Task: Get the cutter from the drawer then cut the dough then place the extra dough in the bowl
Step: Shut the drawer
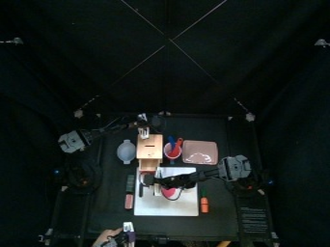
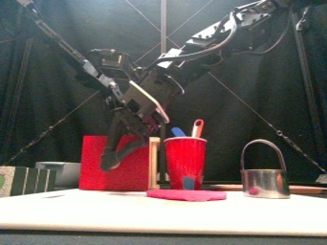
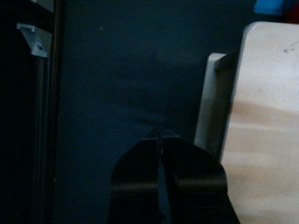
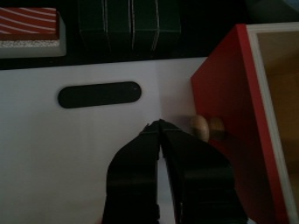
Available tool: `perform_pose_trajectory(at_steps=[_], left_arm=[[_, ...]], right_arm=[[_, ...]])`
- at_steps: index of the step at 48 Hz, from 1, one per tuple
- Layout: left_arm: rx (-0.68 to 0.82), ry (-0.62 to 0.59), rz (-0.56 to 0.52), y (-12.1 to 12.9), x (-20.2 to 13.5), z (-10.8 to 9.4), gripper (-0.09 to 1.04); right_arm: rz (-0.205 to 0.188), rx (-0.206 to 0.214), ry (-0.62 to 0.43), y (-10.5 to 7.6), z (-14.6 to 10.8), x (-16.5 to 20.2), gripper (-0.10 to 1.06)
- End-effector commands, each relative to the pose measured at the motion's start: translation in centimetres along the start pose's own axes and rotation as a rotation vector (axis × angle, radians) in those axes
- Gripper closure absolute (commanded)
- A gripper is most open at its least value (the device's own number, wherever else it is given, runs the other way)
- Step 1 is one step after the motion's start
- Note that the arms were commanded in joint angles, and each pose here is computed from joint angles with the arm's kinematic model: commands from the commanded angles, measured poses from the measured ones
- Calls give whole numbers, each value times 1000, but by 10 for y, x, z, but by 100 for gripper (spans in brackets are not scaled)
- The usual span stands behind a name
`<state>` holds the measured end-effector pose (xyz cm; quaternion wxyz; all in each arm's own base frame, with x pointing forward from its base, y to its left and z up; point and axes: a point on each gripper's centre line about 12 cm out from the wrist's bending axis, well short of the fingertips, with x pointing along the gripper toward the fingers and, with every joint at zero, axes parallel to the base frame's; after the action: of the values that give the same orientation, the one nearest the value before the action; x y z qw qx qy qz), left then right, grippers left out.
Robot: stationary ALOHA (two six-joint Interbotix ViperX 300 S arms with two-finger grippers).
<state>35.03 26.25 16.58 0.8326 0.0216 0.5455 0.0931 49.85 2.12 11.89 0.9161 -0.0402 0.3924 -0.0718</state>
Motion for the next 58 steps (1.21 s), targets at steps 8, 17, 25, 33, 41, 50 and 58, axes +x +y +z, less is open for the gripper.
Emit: perform_pose_trajectory(at_steps=[8,17,25,33,41,50,58], left_arm=[[12,-38,21,4,-10,13,61],[11,-37,23,4,-8,12,61],[10,-36,22,4,-8,12,61],[10,-36,22,4,-8,12,61],[11,-34,20,3,-7,11,61],[10,-31,18,3,-5,11,61],[8,-30,18,3,-5,10,61]], right_arm=[[-32,27,-39,-19,19,-7,67],[-49,16,-49,-27,22,-7,67],[-77,13,-39,-37,21,-6,67],[-99,7,-34,-45,21,-5,67],[-120,10,-31,-57,20,-3,67],[-143,9,-36,-70,22,-2,67],[-159,6,-41,-79,24,-2,67]])
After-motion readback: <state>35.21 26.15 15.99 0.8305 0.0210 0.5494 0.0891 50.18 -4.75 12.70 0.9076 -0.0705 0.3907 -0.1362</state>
